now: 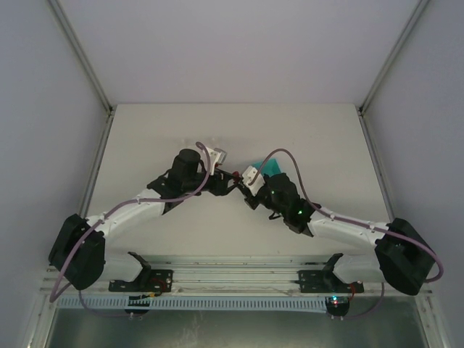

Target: Install the large spring

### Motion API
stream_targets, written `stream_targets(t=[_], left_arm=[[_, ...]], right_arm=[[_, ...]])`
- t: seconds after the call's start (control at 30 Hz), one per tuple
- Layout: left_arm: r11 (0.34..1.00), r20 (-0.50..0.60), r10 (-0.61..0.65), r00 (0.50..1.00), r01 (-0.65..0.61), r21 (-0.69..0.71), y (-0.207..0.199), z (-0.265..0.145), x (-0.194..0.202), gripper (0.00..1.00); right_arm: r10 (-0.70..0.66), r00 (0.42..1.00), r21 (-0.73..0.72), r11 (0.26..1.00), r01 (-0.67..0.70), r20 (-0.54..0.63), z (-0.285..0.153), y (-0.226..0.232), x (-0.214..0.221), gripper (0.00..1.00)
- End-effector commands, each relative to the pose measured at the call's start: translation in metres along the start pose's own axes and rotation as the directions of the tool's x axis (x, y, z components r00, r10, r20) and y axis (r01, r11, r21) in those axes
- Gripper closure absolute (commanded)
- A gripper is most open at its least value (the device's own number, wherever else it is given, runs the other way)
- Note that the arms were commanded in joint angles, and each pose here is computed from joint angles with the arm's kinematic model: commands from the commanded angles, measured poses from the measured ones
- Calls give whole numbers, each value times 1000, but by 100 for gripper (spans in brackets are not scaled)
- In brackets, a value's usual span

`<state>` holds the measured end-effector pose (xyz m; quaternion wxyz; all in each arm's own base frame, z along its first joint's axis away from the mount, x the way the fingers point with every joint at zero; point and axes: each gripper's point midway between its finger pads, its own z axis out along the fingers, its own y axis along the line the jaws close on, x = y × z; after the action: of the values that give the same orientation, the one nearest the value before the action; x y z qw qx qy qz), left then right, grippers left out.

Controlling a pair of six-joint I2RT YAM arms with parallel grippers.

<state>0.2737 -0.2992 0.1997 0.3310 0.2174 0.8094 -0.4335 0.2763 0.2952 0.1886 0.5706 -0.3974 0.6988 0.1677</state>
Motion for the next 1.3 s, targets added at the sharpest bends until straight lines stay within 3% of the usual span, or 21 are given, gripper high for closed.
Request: stream_targets(t=[0.0,0.4,0.53,0.63,0.77,0.9,1.1,1.27], left_arm=[[1000,20,18,1000,-19,20,-11,1,-15,41],[1000,68,-27,997,27,3,-6,1,-19,59],[999,57,-28,998,27,18,-8,0,-14,70],[999,57,-31,998,29,27,-9,-2,-13,84],[999,73,-31,997,29,27,-12,-3,-19,100],[1000,110,-18,994,19,-5,-7,-6,-32,100],[987,189,23,982,8,-161,25,-20,-64,100],[937,274,86,958,16,-350,66,-41,-95,100]], right_arm=[[-46,996,-11,999,47,76,-2,6,-19,84],[-72,994,-14,997,73,84,-2,10,-20,84],[-72,995,-3,997,72,75,-1,8,-19,84],[-68,996,3,998,67,64,1,7,-17,81],[-61,996,5,998,61,61,2,7,-17,66],[-45,999,12,999,44,28,4,5,-14,46],[60,996,82,995,-54,-72,-4,-11,-14,13],[171,976,266,955,-131,-133,-21,-44,-13,0]])
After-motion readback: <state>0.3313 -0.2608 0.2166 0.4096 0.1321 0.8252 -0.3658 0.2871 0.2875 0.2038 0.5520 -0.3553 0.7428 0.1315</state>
